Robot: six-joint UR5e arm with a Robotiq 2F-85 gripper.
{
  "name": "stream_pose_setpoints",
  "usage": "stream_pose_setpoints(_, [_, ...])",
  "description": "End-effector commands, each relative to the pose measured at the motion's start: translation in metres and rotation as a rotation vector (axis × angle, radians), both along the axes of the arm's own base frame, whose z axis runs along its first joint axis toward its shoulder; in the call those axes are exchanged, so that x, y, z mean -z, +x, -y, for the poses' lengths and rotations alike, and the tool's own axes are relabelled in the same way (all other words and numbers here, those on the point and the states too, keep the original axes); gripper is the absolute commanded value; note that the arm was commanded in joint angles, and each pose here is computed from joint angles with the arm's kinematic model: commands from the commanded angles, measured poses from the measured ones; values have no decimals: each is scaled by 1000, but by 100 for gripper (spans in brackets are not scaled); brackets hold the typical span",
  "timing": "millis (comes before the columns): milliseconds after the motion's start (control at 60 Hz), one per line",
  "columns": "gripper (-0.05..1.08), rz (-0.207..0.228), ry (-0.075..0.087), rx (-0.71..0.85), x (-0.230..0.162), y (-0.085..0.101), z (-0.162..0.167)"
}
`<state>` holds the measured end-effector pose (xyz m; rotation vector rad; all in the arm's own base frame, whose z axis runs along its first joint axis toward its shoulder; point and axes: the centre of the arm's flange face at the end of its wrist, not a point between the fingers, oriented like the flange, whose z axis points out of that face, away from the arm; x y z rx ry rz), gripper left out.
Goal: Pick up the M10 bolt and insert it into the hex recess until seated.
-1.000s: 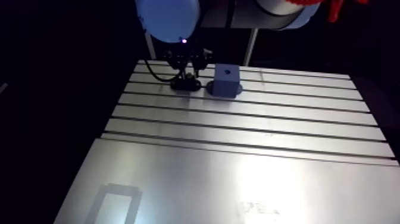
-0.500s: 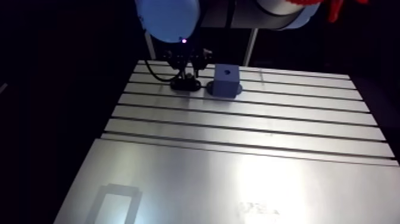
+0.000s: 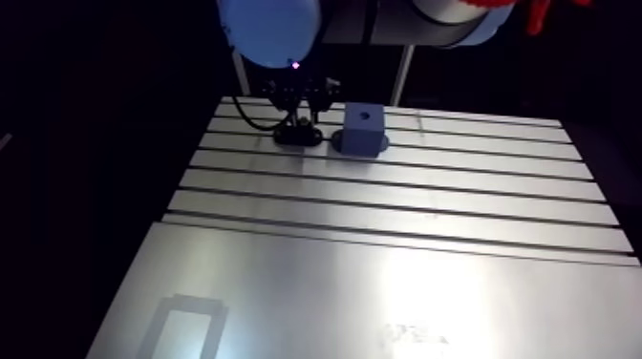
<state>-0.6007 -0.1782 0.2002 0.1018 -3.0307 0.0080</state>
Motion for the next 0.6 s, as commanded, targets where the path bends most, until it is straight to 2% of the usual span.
stream_pose_setpoints(17, [60,-2,-2,-1,-1,0,1])
stream_pose_setpoints(600, [61,1,0,-6,0,1,3])
